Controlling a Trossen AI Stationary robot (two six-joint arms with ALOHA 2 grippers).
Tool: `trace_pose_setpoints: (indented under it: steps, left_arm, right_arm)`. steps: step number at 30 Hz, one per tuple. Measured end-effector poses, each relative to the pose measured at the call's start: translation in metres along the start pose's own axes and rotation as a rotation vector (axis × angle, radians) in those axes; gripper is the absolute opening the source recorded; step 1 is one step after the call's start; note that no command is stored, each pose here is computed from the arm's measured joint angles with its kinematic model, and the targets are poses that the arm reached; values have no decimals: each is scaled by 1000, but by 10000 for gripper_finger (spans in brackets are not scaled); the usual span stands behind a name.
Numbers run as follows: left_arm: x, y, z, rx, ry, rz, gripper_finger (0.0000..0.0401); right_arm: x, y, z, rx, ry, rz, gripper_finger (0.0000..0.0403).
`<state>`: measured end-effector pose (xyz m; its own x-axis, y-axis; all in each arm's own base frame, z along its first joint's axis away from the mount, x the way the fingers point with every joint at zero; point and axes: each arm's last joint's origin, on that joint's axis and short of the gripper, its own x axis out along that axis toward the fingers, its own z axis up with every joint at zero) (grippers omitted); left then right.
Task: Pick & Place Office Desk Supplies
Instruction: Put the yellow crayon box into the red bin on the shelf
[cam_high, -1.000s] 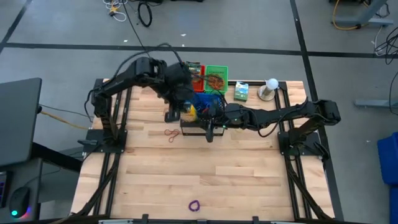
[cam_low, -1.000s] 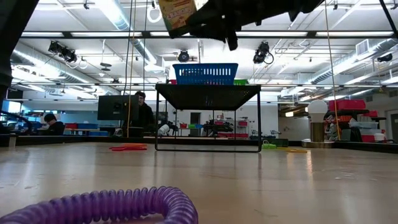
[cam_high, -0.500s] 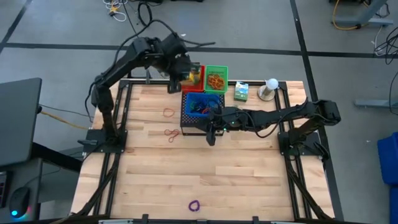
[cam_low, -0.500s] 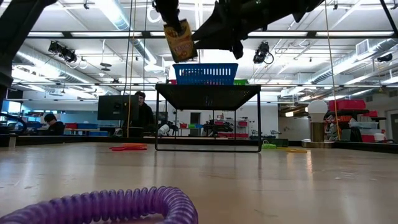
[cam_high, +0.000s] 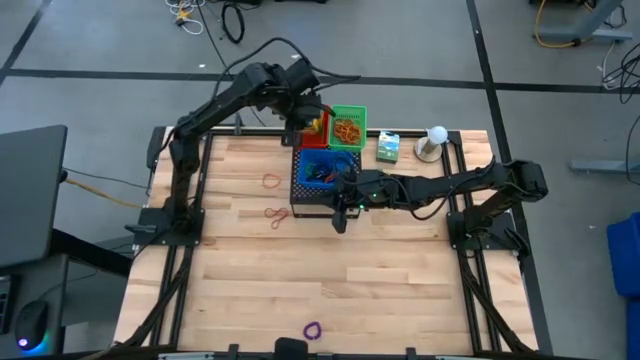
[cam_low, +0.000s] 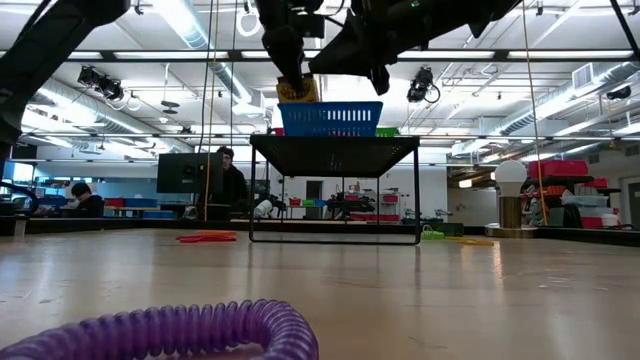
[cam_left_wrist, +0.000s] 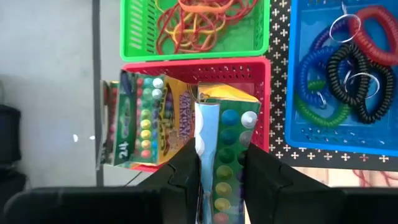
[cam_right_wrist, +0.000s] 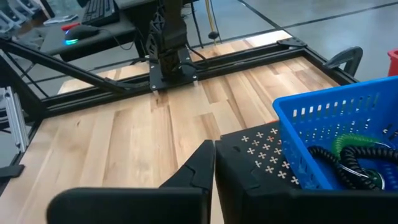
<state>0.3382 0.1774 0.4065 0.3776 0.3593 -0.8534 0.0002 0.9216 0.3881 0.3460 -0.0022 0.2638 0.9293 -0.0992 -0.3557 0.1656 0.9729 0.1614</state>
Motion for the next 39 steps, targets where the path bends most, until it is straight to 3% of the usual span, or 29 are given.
trace_pose_setpoints:
  steps: [8,29,39]
  left_arm:
    - [15,5,-1,-17,5,-41,95]
    - [36,11,1,-34,15,-65,96]
    - [38,11,1,-48,19,-67,123]
  right_arm:
    - [0,0,0,-3,0,0,5]
    - [0,1,1,-7,-9,3,15]
    - [0,1,1,-8,-9,3,15]
